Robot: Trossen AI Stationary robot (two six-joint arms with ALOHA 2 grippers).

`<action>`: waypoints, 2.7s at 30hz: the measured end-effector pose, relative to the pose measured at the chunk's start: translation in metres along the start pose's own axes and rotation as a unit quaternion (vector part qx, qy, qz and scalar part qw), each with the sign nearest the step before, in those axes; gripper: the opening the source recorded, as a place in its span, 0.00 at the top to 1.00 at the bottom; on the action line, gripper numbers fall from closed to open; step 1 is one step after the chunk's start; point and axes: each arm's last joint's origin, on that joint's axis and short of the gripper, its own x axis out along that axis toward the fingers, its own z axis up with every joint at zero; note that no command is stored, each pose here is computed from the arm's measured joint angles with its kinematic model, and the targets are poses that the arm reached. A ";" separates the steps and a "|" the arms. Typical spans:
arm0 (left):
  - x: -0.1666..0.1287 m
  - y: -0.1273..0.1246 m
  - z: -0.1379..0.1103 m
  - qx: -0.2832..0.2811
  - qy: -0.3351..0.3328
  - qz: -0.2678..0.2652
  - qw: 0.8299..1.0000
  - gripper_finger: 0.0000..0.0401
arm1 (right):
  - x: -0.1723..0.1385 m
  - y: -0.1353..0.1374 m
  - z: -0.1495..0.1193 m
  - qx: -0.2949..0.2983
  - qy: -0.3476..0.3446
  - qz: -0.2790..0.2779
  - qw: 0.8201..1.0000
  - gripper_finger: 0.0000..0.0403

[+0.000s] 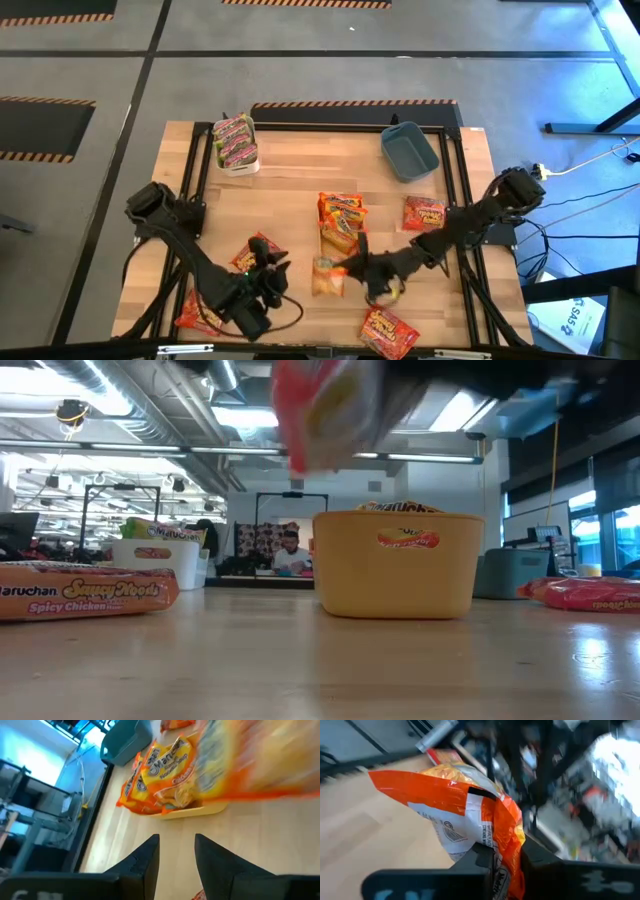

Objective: Sort Maruchan noodles
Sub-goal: Put the orange noodle pack into the yellow bin

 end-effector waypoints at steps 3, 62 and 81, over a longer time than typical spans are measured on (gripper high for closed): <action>0.012 0.003 -0.010 -0.031 0.000 0.001 1.000 0.72 | -0.005 0.008 0.015 -0.052 -0.024 0.014 0.998 0.95; 0.109 0.024 -0.012 -0.195 -0.191 -0.524 0.806 0.52 | 0.019 -0.019 0.033 -0.137 -0.069 0.117 0.981 0.94; 0.121 0.031 -0.014 -0.188 -0.186 -0.482 0.836 0.89 | 0.005 -0.021 0.024 0.115 0.088 0.084 0.986 0.52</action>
